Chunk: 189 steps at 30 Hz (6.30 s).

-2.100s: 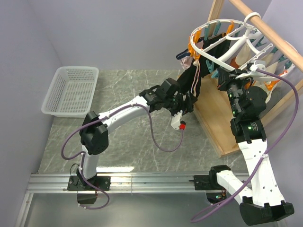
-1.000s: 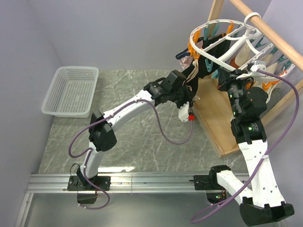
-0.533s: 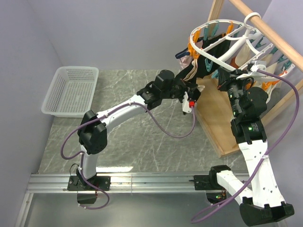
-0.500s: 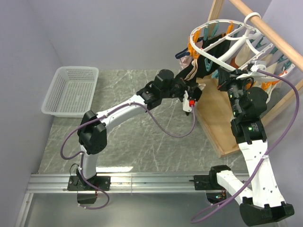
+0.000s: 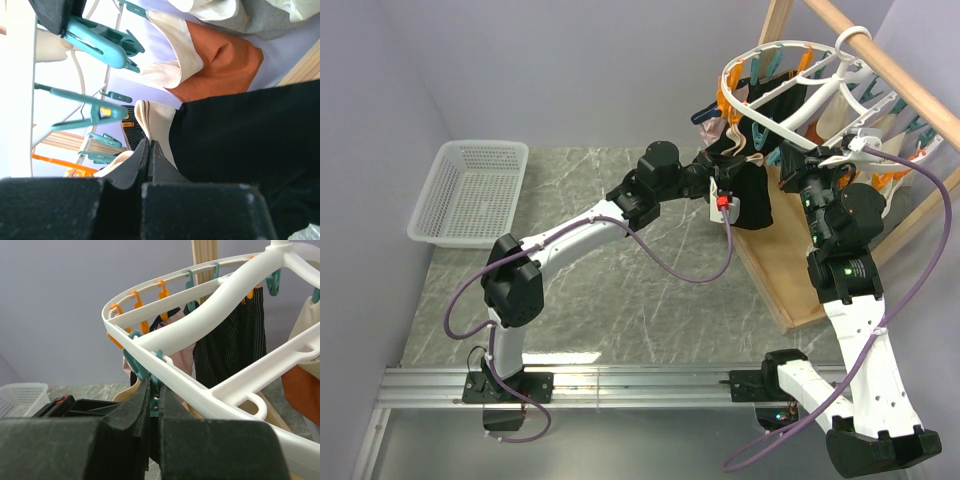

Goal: Clip the underwear to the hanger

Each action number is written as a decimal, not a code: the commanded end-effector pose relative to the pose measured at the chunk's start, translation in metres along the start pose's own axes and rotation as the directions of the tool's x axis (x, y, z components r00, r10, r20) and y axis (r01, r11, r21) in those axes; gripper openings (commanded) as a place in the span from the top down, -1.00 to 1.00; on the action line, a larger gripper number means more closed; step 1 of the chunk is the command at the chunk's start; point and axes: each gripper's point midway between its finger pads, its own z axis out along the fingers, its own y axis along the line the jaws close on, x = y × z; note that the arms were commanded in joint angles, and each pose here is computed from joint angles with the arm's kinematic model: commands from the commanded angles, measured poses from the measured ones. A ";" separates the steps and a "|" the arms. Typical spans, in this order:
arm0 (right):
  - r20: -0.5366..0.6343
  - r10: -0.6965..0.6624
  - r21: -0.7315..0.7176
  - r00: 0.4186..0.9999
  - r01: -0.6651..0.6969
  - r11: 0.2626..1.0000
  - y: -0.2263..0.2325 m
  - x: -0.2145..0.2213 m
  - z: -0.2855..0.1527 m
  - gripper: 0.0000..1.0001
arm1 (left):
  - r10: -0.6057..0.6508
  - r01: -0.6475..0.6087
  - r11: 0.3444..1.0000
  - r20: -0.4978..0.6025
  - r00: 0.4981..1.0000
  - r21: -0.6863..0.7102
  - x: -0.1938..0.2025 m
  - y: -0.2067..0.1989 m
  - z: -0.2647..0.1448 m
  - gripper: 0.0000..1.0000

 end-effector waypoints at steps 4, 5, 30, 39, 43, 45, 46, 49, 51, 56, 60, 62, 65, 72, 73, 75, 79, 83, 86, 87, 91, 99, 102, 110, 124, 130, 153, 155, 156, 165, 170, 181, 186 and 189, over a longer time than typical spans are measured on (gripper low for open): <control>-0.028 -0.003 -0.079 1.000 0.001 0.997 0.014 0.006 0.001 1.00 | 0.065 -0.055 0.993 0.099 0.993 -0.103 -0.042 0.054 -0.014 0.99; -0.023 -0.005 -0.079 1.000 0.003 0.997 0.014 0.004 0.002 1.00 | 0.064 -0.055 0.994 0.098 0.993 -0.096 -0.041 0.053 -0.014 0.99; -0.025 -0.014 -0.077 1.000 0.012 0.997 0.013 0.008 0.004 1.00 | 0.086 -0.075 0.995 0.192 0.978 -0.062 -0.071 0.053 -0.012 1.00; -0.027 -0.025 -0.073 0.999 0.023 0.997 0.012 0.008 0.005 1.00 | 0.088 -0.070 0.994 0.219 0.972 -0.087 -0.080 0.061 -0.011 1.00; -0.025 -0.028 -0.069 0.999 0.026 0.997 0.011 0.008 0.004 1.00 | 0.101 -0.080 0.992 0.236 0.967 -0.096 -0.084 0.061 -0.014 1.00; -0.026 -0.032 -0.066 0.999 0.030 0.997 0.010 0.008 0.004 1.00 | 0.104 -0.084 0.992 0.237 0.966 -0.096 -0.085 0.061 -0.015 0.99; -0.024 -0.032 -0.065 0.999 0.031 0.997 0.010 0.008 0.004 1.00 | 0.105 -0.083 0.992 0.241 0.965 -0.098 -0.086 0.062 -0.016 1.00; -0.023 -0.043 -0.073 0.999 0.041 0.997 0.011 0.008 0.003 1.00 | 0.089 -0.067 0.993 0.240 0.967 -0.100 -0.087 0.066 -0.015 0.99; -0.025 -0.049 -0.083 0.998 0.047 0.995 0.012 0.009 0.003 1.00 | 0.086 -0.062 0.992 0.237 0.968 -0.106 -0.086 0.069 -0.013 1.00; -0.026 -0.067 -0.091 0.997 0.065 0.994 0.012 0.012 0.003 1.00 | 0.081 -0.055 0.992 0.241 0.967 -0.114 -0.085 0.072 -0.010 1.00; -0.030 -0.074 -0.101 0.997 0.071 0.992 0.013 0.013 0.003 1.00 | 0.076 -0.045 0.991 0.250 0.965 -0.126 -0.087 0.079 -0.006 0.99; -0.030 -0.072 -0.101 0.997 0.069 0.992 0.013 0.014 0.004 1.00 | 0.069 -0.040 0.992 0.250 0.966 -0.120 -0.087 0.077 -0.002 1.00; -0.029 -0.071 -0.105 0.997 0.068 0.992 0.014 0.013 0.003 1.00 | 0.074 -0.043 0.991 0.251 0.965 -0.126 -0.087 0.077 0.003 0.99; -0.036 -0.062 -0.100 0.997 0.058 0.993 0.014 0.013 0.005 1.00 | 0.080 -0.054 0.992 0.249 0.965 -0.110 -0.085 0.067 0.011 0.99; -0.035 -0.063 -0.099 0.997 0.060 0.993 0.014 0.013 0.004 1.00 | 0.075 -0.048 0.993 0.248 0.966 -0.111 -0.084 0.068 0.011 0.99; -0.039 -0.062 -0.098 0.997 0.058 0.993 0.014 0.014 0.004 1.00 | 0.075 -0.045 0.991 0.249 0.966 -0.124 -0.084 0.069 0.010 0.99; -0.046 -0.059 -0.095 0.997 0.054 0.994 0.013 0.014 0.005 1.00 | 0.073 -0.038 0.989 0.249 0.966 -0.141 -0.083 0.071 0.011 1.00; -0.049 -0.050 -0.087 0.998 0.045 0.995 0.013 0.013 0.006 0.82 | 0.075 -0.037 0.988 0.251 0.965 -0.153 -0.084 0.074 0.012 0.99; -0.052 -0.045 -0.085 0.998 0.040 0.996 0.013 0.014 0.007 0.73 | 0.075 -0.037 0.988 0.252 0.965 -0.152 -0.084 0.074 0.014 0.99; -0.054 -0.041 -0.083 0.998 0.036 0.996 0.012 0.014 0.007 0.72 | 0.074 -0.035 0.987 0.253 0.964 -0.154 -0.084 0.075 0.014 0.99; -0.057 -0.026 -0.087 0.998 0.020 0.996 0.014 0.013 0.007 0.63 | 0.071 -0.034 0.988 0.254 0.965 -0.149 -0.082 0.073 0.017 0.99; -0.056 -0.018 -0.086 0.998 0.013 0.996 0.015 0.011 0.006 0.48 | 0.073 -0.036 0.989 0.254 0.964 -0.145 -0.081 0.071 0.018 1.00; -0.052 -0.013 -0.087 0.999 0.009 0.996 0.015 0.009 0.006 0.43 | 0.078 -0.042 0.988 0.253 0.964 -0.146 -0.081 0.072 0.017 0.99; -0.038 -0.001 -0.086 0.999 -0.003 0.996 0.017 0.003 0.004 0.30 | 0.078 -0.045 0.990 0.251 0.965 -0.132 -0.079 0.068 0.019 0.99; -0.019 0.025 -0.079 1.000 -0.026 0.996 0.018 -0.006 0.000 -0.13 | 0.075 -0.048 0.992 0.242 0.967 -0.117 -0.073 0.059 0.020 1.00; -0.009 0.037 -0.073 0.999 -0.038 0.997 0.017 -0.010 -0.002 -0.28 | 0.080 -0.053 0.992 0.240 0.968 -0.118 -0.072 0.056 0.020 0.99; -0.072 -0.019 -0.041 0.997 0.016 0.999 0.007 0.009 -0.038 -0.71 | -0.074 0.059 0.995 0.187 0.980 0.086 -0.071 -0.013 -0.016 -0.29; -0.076 -0.030 -0.059 0.997 0.026 0.998 0.009 0.010 -0.045 -0.71 | -0.127 0.109 0.989 0.195 0.973 0.104 -0.080 -0.012 -0.025 -0.42; -0.092 -0.032 -0.062 0.995 0.026 0.998 0.009 0.014 -0.048 -0.72 | -0.169 0.144 0.979 0.178 0.969 0.144 -0.079 -0.026 -0.030 -0.49; -0.126 -0.115 -0.279 0.985 0.076 0.957 0.040 0.027 -0.085 -0.79 | -0.603 0.600 0.768 -0.063 0.795 0.221 -0.073 -0.058 -0.113 -0.99; -0.216 -0.132 -0.371 0.967 0.044 0.928 0.053 0.053 -0.087 -0.91 | -0.860 0.895 0.444 -0.303 0.411 -0.047 -0.038 -0.070 -0.162 -0.99; -0.356 -0.197 -0.455 0.913 0.014 0.890 0.084 0.129 -0.059 -0.99 | -0.950 0.791 0.040 -0.269 -0.160 -0.610 0.052 -0.079 -0.304 -0.99; -0.403 -0.207 -0.474 0.892 -0.009 0.880 0.096 0.165 -0.058 -1.00 | -0.961 0.617 0.041 -0.200 -0.191 -0.786 0.082 -0.084 -0.361 -0.99; -0.434 -0.193 -0.471 0.880 -0.038 0.882 0.097 0.182 -0.062 -1.00 | -0.962 0.575 0.053 -0.196 -0.190 -0.816 0.085 -0.090 -0.379 -0.99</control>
